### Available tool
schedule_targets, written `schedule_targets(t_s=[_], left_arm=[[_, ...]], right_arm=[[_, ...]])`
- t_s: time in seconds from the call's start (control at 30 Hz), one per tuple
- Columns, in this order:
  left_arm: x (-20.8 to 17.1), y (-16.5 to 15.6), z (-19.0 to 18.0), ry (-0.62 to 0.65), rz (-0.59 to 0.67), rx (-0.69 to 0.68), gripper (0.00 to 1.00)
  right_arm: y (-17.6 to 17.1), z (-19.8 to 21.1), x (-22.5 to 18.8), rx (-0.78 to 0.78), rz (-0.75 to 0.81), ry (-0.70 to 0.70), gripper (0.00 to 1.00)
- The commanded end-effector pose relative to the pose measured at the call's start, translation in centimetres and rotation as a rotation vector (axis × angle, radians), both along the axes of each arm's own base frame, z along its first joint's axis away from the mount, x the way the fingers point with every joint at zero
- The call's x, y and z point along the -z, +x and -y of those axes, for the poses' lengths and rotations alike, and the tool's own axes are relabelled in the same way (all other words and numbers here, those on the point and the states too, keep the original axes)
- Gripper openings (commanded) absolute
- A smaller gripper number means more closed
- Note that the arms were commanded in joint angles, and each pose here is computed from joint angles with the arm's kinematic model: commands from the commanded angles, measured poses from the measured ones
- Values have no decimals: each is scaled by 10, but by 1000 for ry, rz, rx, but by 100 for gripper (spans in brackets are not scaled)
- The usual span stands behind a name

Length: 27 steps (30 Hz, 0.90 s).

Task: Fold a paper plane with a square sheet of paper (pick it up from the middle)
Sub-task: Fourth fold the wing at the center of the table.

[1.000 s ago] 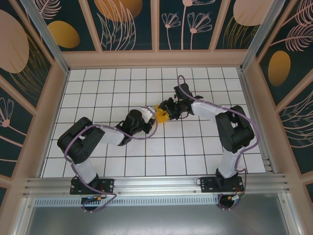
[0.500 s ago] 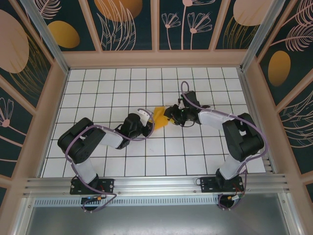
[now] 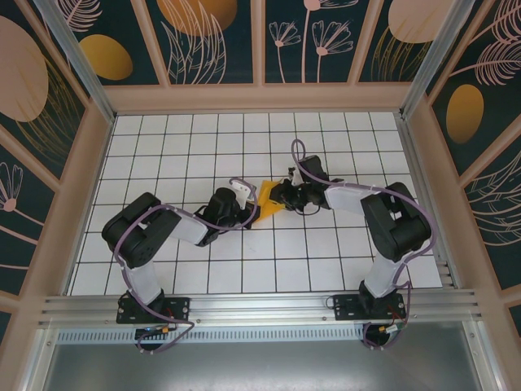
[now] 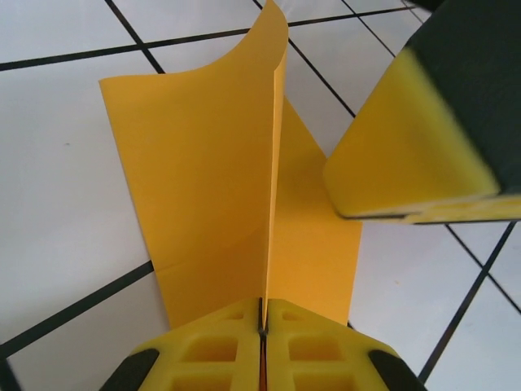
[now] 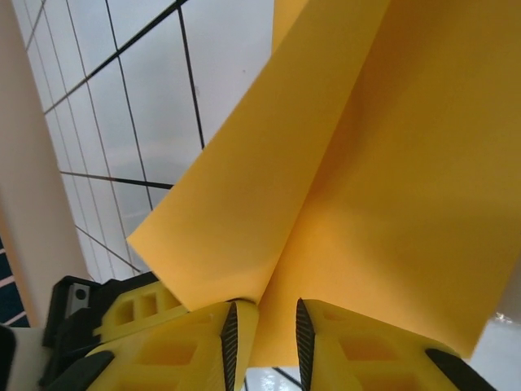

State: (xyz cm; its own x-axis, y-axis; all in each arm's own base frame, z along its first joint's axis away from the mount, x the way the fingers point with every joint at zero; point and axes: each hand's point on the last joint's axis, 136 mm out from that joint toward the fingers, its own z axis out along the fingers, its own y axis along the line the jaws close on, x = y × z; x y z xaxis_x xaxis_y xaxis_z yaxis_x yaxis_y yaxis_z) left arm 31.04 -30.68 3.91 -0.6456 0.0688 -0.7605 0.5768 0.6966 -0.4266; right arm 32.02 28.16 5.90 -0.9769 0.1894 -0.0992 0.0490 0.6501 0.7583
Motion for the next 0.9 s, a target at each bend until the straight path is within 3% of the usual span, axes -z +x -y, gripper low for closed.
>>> schedule_targets(t_s=[0.0, 0.37, 0.87], left_arm=[[2, -3, 7, -52, -81, -5, 8], [8, -5, 10, -75, -146, -15, 11], [-5, 1, 0, -22, -134, -44, 29]], right_arm=[[5, -9, -4, -71, 81, 22, 31], [7, -13, 14, -110, 71, 5, 38], [6, 10, 56, -45, -26, -161, 46]])
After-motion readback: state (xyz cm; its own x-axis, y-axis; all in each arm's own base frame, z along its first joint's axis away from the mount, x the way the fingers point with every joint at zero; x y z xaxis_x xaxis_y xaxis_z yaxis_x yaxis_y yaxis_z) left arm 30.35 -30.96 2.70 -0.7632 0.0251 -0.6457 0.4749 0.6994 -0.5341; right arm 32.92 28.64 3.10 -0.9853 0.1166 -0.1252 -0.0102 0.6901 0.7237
